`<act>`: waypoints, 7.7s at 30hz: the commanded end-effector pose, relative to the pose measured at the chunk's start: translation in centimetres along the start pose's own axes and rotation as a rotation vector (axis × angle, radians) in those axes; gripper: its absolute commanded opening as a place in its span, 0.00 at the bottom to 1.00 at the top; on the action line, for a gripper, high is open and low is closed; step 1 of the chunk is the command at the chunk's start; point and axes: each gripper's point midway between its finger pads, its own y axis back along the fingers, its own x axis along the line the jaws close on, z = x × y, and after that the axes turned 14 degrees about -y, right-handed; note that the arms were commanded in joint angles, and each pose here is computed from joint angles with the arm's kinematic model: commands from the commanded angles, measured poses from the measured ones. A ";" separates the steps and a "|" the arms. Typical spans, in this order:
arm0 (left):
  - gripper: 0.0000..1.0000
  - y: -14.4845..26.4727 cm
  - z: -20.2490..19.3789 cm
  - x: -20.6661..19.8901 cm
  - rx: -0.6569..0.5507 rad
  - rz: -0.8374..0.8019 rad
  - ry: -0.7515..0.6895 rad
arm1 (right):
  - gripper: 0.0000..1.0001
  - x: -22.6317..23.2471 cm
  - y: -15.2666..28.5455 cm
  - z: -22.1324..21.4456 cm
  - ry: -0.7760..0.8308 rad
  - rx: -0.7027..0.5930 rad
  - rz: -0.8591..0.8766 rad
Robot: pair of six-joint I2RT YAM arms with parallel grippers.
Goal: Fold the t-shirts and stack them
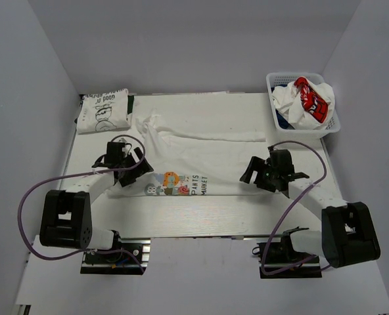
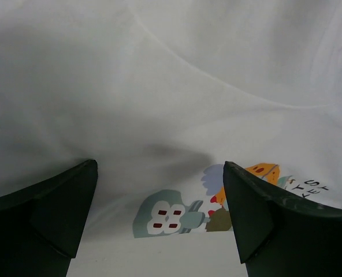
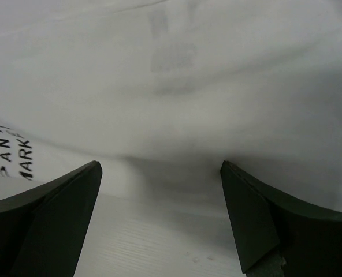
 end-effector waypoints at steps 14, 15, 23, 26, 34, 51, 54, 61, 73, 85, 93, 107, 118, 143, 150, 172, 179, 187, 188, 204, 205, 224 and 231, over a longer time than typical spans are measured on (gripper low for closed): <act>1.00 7.4 -13.9 -1.1 0.288 -0.074 0.298 | 0.90 -6.3 7.1 -5.6 -0.305 -0.046 -0.247; 1.00 8.3 -14.3 -1.5 0.315 -0.077 0.296 | 0.90 -5.5 7.7 -5.2 -0.305 -0.052 -0.225; 1.00 17.0 -1.7 -1.7 -0.167 0.042 0.178 | 0.90 8.4 8.8 -1.3 0.139 -0.019 0.225; 1.00 17.0 1.4 -2.8 -0.260 0.005 0.170 | 0.90 14.1 6.9 -0.5 0.255 -0.014 0.271; 1.00 15.0 3.9 -3.1 -0.281 -0.001 0.141 | 0.90 29.1 -2.5 -2.5 0.555 0.032 0.349; 1.00 13.5 1.0 -1.5 -0.222 0.044 0.090 | 0.68 38.7 -16.0 -7.4 0.589 0.113 0.530; 1.00 13.5 1.0 -1.7 -0.228 0.031 0.088 | 0.54 38.2 -15.6 -9.1 0.597 0.161 0.545; 1.00 13.5 0.7 -1.7 -0.224 0.023 0.088 | 0.51 36.8 -15.9 -11.6 0.602 0.218 0.525; 1.00 13.0 0.3 -1.3 -0.208 0.041 0.081 | 0.08 36.2 -17.6 -3.6 0.408 -0.117 0.306; 1.00 11.7 0.4 -1.1 -0.143 0.070 0.097 | 0.26 38.6 -15.6 1.5 0.450 -0.218 0.386; 1.00 9.8 6.3 -2.6 -0.145 0.100 0.098 | 0.90 37.0 -12.1 4.2 0.506 -0.244 0.312; 0.97 -0.5 15.6 -6.7 -0.133 -0.036 -0.641 | 0.90 22.1 -5.3 7.3 0.386 -0.175 0.141; 0.99 -5.7 16.3 -3.4 0.019 0.050 -0.968 | 0.90 15.4 -3.8 7.9 0.368 -0.136 0.003; 0.00 -10.3 25.3 -5.0 -0.187 0.178 -0.811 | 0.79 5.8 -5.9 -4.2 0.431 0.200 -0.025; 0.85 -10.5 32.4 -7.0 -0.461 0.225 -0.669 | 0.70 4.9 -7.1 -5.5 0.381 0.259 -0.059; 1.00 -2.4 27.0 -6.3 -0.365 0.226 -0.386 | 0.81 6.3 -6.2 -3.7 0.376 0.183 -0.038; 1.00 3.3 20.3 -2.9 -0.504 0.217 -0.095 | 0.90 15.7 -3.7 -0.5 0.476 0.059 0.194; 1.00 -2.1 10.5 -1.9 -0.167 0.185 -0.051 | 0.90 12.7 -5.4 0.5 0.364 -0.005 -0.007; 1.00 -2.5 9.8 -1.3 -0.139 0.207 -0.051 | 0.90 11.3 -5.6 -0.1 0.325 0.022 -0.073; 1.00 -0.3 -11.9 0.5 0.412 0.162 0.074 | 0.90 -2.7 -1.8 -3.7 0.074 0.064 -0.459; 1.00 0.4 -12.7 0.0 0.427 0.132 0.068 | 0.90 -4.1 -1.0 -4.4 0.059 0.076 -0.500; 1.00 6.2 -2.4 -2.8 -0.065 0.139 0.144 | 0.90 22.7 -2.5 -2.6 0.621 0.136 0.237; 1.00 2.8 -5.3 -1.4 0.033 0.184 0.162 | 0.87 29.5 -7.1 -5.2 0.715 0.189 0.381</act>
